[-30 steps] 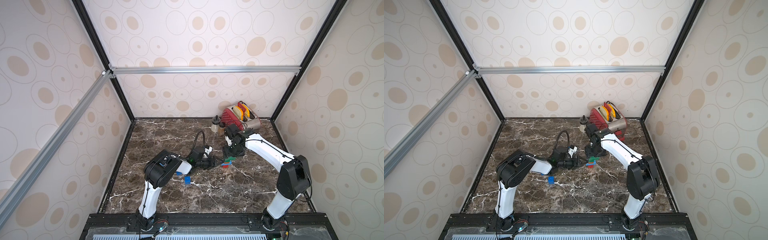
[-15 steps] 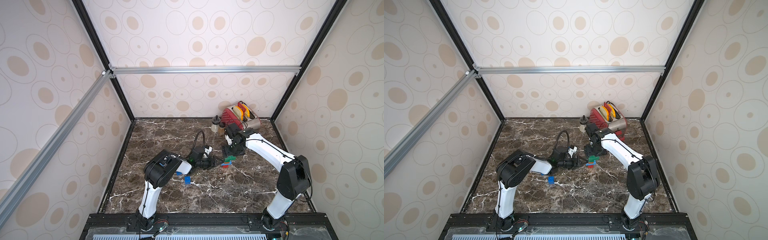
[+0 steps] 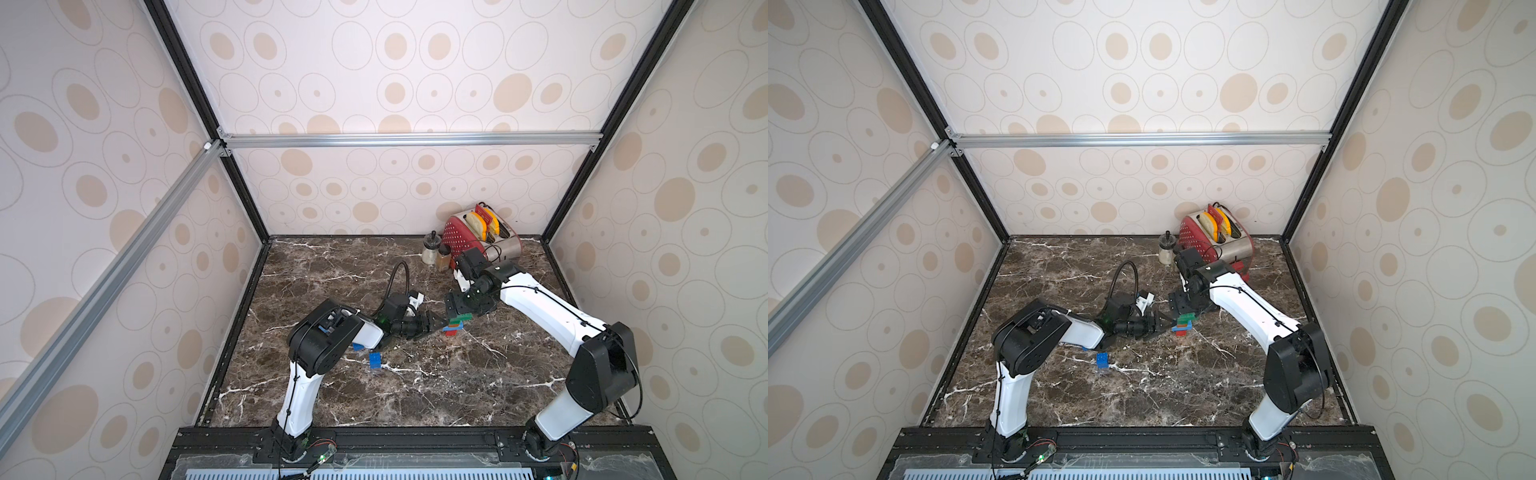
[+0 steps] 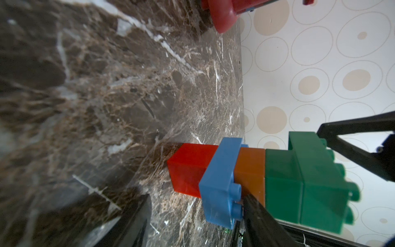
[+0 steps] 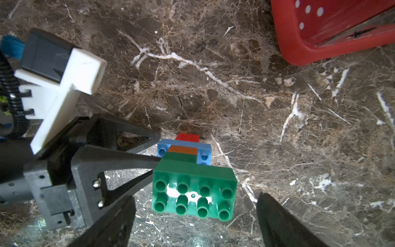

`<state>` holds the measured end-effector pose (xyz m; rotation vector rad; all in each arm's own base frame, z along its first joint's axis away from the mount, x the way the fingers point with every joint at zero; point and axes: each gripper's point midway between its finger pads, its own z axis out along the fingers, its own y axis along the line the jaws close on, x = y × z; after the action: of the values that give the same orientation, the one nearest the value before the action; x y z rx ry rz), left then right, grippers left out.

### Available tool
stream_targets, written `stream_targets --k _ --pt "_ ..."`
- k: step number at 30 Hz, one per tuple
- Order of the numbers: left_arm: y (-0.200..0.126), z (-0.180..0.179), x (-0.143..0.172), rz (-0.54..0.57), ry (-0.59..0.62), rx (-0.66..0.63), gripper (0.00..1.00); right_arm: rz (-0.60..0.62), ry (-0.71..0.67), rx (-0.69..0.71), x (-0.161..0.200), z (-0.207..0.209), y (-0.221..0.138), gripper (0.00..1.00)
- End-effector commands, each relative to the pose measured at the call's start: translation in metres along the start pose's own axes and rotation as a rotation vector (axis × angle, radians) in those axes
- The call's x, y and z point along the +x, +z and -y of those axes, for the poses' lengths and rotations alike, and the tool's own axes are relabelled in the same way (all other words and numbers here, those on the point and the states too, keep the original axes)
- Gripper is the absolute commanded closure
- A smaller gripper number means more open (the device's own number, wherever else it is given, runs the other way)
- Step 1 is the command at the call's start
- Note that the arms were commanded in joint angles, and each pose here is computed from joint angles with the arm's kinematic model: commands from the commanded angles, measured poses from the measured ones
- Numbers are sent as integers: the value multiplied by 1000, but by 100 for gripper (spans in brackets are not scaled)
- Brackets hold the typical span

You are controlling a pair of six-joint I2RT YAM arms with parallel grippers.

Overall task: Assemble the letter f with lego
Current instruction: Assemble the lego brick with the lego brick.

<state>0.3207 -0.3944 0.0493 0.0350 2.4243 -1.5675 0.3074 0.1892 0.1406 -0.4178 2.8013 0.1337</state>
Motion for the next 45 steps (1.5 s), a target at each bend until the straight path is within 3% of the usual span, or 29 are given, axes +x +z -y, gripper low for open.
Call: stream_targets --k 1,45 --pt "-6 11 -5 14 13 17 30 22 7 4 5 5 -5 8" --pt "-4 6 -3 14 -22 20 30 37 55 -8 18 -8 13 20"
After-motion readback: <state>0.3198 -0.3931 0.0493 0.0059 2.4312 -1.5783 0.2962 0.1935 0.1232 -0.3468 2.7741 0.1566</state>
